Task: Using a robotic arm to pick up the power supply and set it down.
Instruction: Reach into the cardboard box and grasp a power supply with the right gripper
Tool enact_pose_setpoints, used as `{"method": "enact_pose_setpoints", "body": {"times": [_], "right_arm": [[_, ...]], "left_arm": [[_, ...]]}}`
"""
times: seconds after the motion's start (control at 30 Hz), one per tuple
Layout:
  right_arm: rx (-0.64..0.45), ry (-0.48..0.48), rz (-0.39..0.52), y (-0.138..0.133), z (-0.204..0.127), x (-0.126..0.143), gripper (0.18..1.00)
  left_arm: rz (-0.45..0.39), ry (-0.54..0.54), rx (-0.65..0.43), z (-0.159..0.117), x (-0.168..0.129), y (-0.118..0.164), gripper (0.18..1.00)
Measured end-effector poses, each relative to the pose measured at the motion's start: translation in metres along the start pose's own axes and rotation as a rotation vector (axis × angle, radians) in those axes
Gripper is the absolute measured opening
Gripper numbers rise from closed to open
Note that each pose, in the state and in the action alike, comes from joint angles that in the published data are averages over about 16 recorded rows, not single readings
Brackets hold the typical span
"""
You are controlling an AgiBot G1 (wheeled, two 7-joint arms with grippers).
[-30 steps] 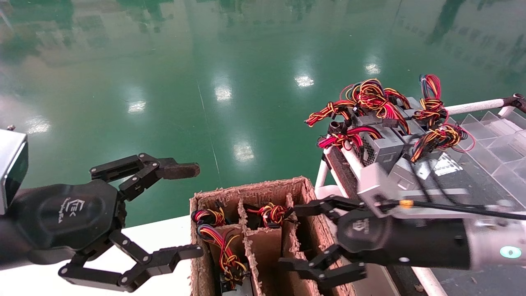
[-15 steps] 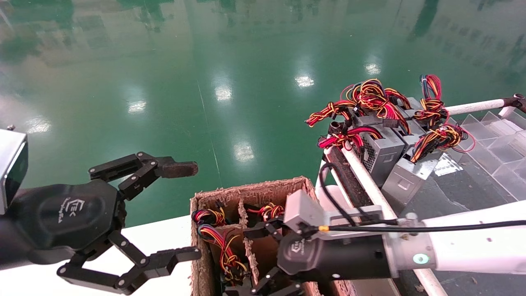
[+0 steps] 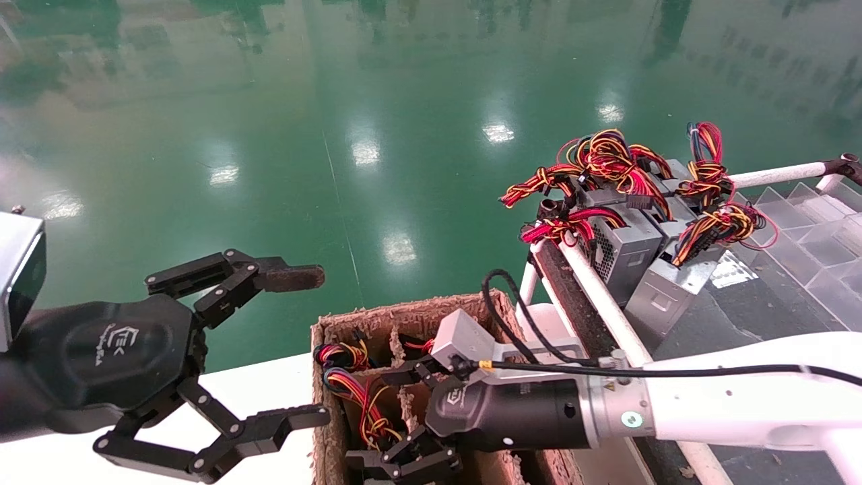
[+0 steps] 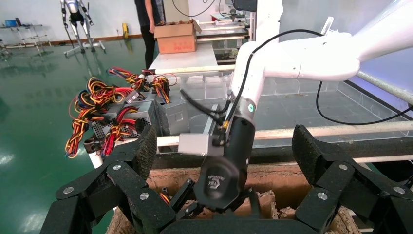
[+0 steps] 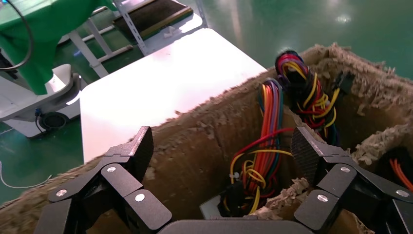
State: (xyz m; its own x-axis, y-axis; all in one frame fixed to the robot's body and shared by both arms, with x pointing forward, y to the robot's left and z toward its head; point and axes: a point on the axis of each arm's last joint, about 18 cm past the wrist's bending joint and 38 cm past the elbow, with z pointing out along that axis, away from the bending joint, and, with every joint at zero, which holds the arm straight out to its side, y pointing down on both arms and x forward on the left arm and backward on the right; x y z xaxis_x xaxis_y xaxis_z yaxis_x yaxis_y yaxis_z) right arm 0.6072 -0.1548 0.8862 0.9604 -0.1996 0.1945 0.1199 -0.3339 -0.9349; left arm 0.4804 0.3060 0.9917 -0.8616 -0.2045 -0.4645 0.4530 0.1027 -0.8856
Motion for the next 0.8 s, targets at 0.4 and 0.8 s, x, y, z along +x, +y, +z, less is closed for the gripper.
{"method": "enact_pose_setpoints", "body": {"times": [0.4,0.8], "right_arm": [[-0.009,-0.002,0.035,0.010,0.026,0.011,0.985],[-0.004,0.005,0.051,0.015,0.037,0.020,0.874]], "left_arm": [[0.000,0.000,0.000,0.000,0.000,0.000,1.001],[0.000,0.000,0.000,0.000,0.000,0.000,1.001]]}}
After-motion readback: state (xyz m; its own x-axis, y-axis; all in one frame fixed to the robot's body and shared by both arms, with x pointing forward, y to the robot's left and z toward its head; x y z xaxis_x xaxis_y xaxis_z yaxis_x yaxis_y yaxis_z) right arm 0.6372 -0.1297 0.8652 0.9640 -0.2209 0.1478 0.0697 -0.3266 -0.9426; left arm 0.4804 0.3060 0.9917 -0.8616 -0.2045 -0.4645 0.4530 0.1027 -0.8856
